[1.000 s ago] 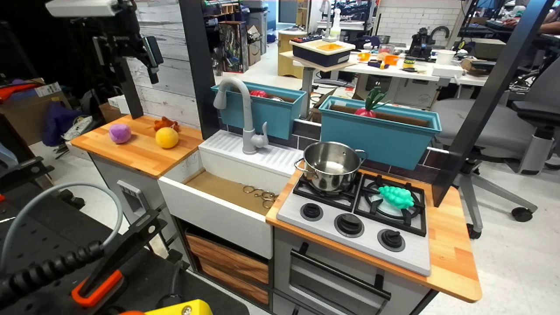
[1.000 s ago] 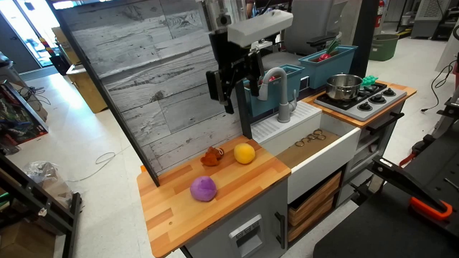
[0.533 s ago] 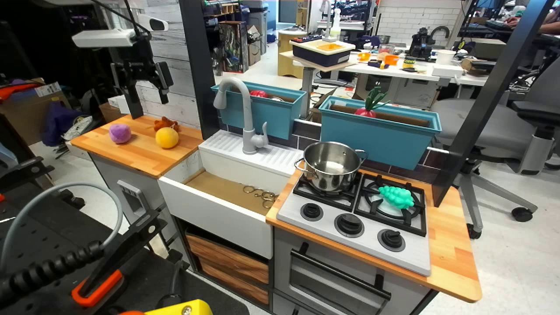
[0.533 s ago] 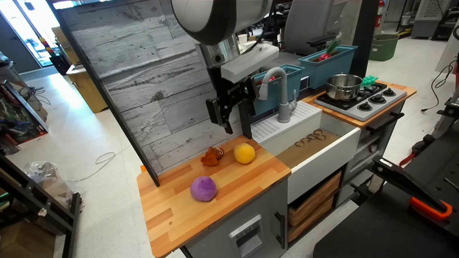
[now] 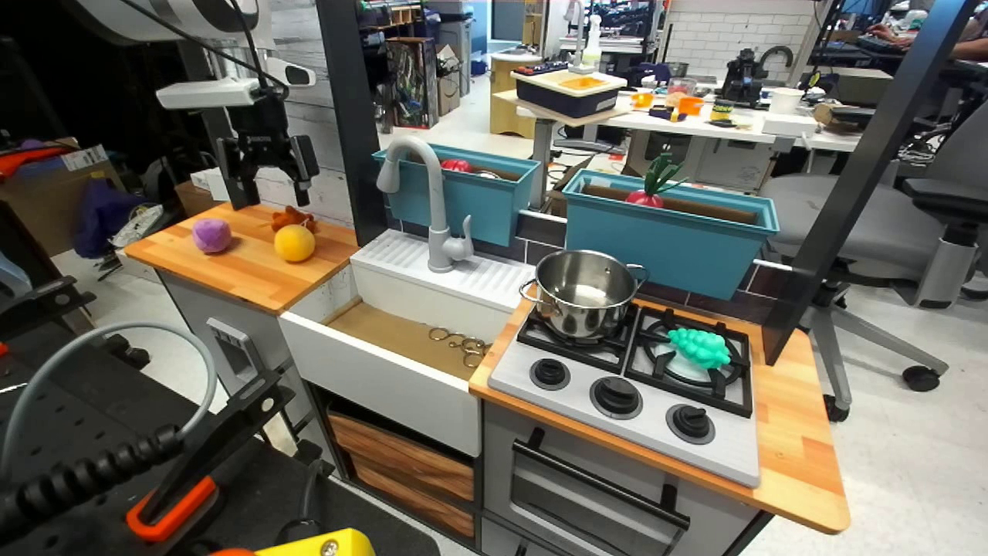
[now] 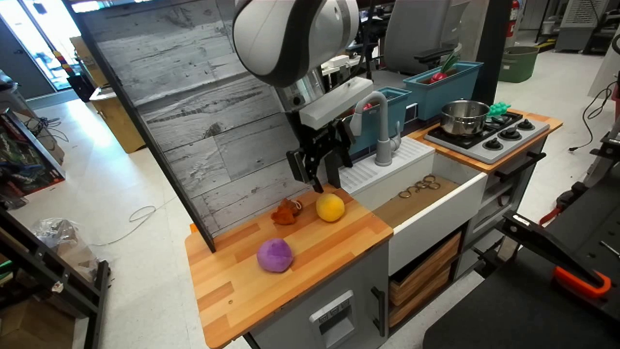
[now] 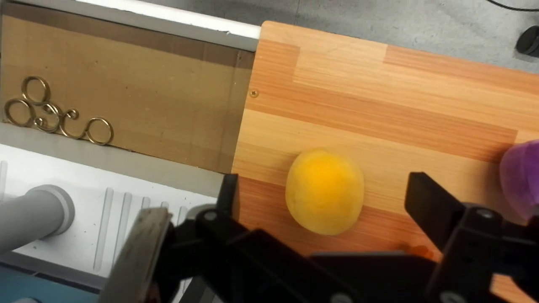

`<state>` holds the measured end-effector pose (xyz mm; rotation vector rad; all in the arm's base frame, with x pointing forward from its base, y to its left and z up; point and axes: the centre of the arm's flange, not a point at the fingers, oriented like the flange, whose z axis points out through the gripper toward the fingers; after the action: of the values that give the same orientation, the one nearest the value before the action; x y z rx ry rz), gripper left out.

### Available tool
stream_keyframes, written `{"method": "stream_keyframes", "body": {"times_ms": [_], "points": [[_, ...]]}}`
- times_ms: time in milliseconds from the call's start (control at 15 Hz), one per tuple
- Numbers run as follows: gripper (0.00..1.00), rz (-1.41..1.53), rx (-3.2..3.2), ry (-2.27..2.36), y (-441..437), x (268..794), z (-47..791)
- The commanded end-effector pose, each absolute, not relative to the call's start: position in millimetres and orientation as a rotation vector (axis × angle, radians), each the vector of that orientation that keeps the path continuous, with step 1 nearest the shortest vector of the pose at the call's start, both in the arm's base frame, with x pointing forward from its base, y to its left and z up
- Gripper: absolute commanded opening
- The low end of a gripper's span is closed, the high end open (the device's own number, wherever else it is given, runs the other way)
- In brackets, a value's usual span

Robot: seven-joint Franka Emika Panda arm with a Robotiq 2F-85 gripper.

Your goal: Put the yellow plushie in the pot

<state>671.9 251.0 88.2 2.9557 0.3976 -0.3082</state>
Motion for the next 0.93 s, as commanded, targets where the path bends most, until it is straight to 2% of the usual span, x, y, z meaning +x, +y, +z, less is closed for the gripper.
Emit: {"method": "stream_keyframes", "body": {"times_ms": [0,867], "points": [[1.00,-0.345,2.941,0.377,263.2,699.3,73.8],[1.00,-0.451,2.929,0.358,266.8,706.7,14.6]]}}
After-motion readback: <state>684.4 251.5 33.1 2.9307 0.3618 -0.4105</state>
